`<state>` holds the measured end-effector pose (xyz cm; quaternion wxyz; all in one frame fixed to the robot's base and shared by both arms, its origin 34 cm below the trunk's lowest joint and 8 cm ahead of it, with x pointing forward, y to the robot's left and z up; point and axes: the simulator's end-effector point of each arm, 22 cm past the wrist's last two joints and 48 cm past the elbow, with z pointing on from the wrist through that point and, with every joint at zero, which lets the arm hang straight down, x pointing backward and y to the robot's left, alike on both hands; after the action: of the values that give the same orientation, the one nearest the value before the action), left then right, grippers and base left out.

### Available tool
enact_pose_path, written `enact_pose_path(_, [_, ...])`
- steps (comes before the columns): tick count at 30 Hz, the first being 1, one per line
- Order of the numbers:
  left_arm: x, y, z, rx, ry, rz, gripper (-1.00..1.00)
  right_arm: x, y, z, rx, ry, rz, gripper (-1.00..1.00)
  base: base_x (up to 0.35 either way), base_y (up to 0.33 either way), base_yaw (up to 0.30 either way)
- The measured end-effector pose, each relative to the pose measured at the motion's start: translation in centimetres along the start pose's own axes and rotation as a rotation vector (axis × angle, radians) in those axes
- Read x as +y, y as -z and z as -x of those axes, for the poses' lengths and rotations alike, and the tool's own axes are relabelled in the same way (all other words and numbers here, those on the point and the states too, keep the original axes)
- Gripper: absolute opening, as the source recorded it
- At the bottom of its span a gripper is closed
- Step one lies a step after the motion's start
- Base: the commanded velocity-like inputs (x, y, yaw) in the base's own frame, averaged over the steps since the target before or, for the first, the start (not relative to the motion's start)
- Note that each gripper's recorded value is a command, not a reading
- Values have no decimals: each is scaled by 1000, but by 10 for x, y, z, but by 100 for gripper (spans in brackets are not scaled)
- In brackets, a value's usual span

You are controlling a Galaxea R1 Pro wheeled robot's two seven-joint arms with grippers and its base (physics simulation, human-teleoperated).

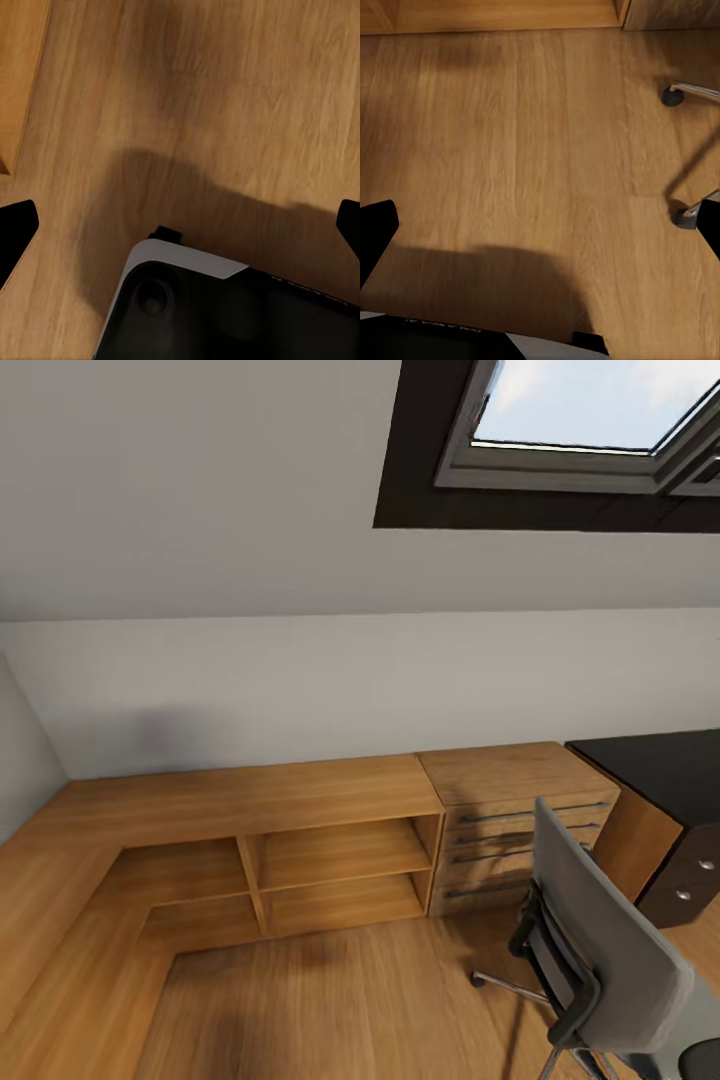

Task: In the bedroom, organize the workspace by keeping the computer under the desk, ensuring the monitor is on the desk, placing the keyboard on the desk next to the monitor, placing the mouse on the desk next to the keyboard, moving the folder from the swivel chair onto the desk next to the mouse, stacking the notebook on top of the folder with the pen on top of the notebook, and positioning the swivel chair next to the desk.

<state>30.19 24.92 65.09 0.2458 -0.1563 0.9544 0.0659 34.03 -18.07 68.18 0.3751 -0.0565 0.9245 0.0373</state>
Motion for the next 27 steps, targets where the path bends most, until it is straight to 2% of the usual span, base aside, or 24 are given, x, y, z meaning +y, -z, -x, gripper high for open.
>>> enact_pose_path(8, [1,0,-3,6,-1,2,100,0,0,-2,5,0,2,100,0,69,-221])
enact_pose_path(24, [1,0,-3,7,-1,2,100,1,1,-2,5,1,3,100,0,6,-290])
enact_pose_path(27, [0,0,-2,3,-3,0,100,1,1,-2,4,1,3,100,105,241,-297])
